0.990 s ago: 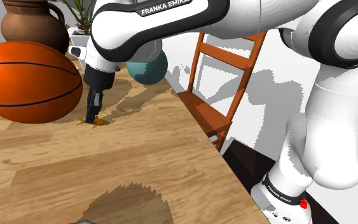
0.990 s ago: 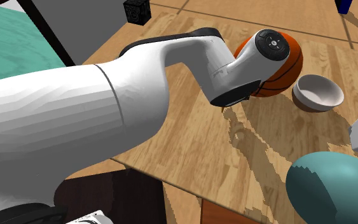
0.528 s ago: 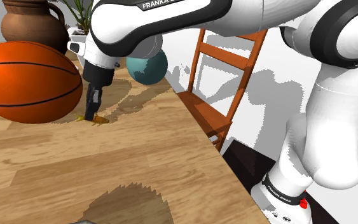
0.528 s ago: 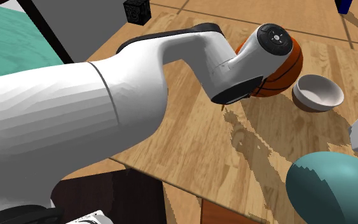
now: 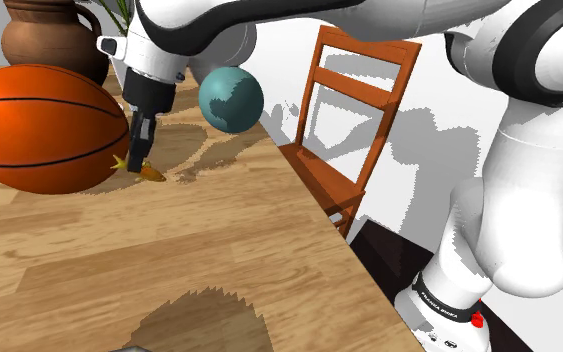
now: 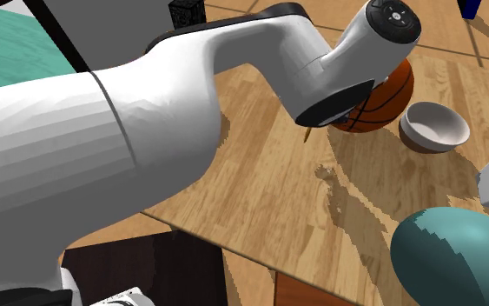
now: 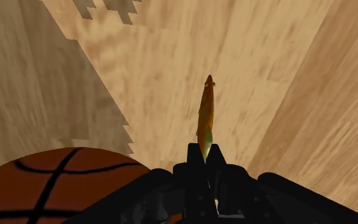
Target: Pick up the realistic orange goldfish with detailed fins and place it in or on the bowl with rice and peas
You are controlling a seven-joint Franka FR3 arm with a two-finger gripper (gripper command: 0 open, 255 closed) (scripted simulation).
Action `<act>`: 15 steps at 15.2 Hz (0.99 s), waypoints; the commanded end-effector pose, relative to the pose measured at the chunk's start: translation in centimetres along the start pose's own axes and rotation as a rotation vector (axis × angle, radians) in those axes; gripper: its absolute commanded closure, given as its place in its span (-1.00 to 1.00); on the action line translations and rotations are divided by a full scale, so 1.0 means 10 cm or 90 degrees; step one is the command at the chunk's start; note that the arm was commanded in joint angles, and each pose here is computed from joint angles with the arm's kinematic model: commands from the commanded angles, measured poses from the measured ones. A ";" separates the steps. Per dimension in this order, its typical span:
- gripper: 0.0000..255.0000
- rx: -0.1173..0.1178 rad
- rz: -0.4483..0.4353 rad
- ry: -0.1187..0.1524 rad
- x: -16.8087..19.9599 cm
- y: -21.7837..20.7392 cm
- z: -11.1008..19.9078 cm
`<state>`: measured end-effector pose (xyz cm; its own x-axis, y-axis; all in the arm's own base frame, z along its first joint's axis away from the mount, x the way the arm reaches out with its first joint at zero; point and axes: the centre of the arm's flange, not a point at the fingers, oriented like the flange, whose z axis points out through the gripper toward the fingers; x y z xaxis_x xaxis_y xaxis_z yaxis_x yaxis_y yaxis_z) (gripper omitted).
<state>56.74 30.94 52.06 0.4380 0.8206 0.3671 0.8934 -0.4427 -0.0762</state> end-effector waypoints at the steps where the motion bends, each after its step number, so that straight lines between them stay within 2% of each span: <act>1: 1.00 0.000 0.000 0.000 0.03 0.00 -0.11; 15: 1.00 0.000 0.000 0.000 0.31 -0.05 -0.79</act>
<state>56.77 30.79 60.09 0.4381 0.8205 0.3672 0.8933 -0.4429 -0.0760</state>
